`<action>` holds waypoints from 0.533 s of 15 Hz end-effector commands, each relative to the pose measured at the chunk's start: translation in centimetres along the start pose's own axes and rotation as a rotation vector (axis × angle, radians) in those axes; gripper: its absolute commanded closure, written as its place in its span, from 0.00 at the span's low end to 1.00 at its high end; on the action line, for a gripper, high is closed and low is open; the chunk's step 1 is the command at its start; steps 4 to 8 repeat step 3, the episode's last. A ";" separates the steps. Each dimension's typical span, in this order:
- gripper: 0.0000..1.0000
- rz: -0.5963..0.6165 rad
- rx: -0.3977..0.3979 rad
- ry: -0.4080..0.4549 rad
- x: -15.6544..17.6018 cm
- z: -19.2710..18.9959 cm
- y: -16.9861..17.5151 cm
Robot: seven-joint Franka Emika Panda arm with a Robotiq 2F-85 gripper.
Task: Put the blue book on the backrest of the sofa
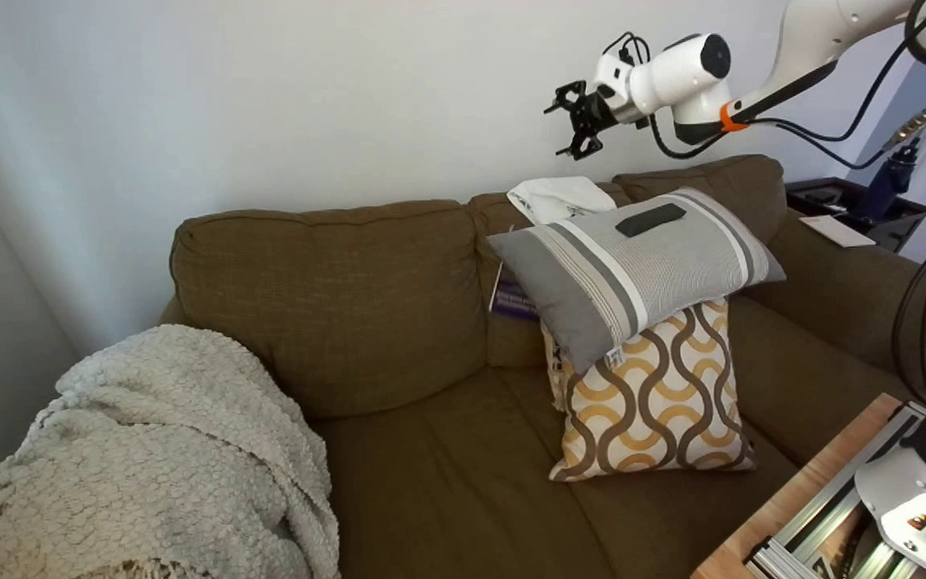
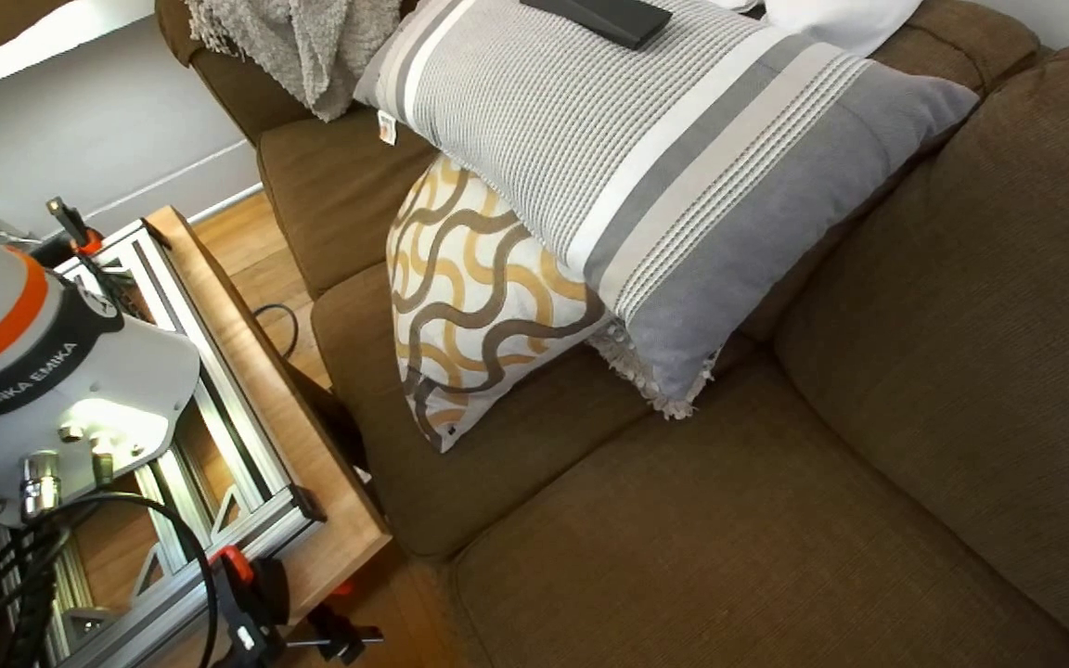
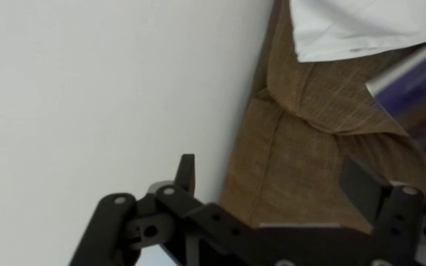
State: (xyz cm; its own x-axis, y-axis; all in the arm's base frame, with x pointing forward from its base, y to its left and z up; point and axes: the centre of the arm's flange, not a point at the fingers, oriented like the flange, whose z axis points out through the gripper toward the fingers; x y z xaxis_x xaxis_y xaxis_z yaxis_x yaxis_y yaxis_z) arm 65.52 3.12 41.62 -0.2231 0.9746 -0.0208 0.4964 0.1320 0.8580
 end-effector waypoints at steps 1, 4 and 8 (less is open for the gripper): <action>0.00 0.027 -0.045 0.023 0.2 -1.6 2.2; 0.00 0.044 -0.111 0.036 0.4 -4.3 5.4; 0.00 0.044 -0.111 0.036 0.4 -4.3 5.4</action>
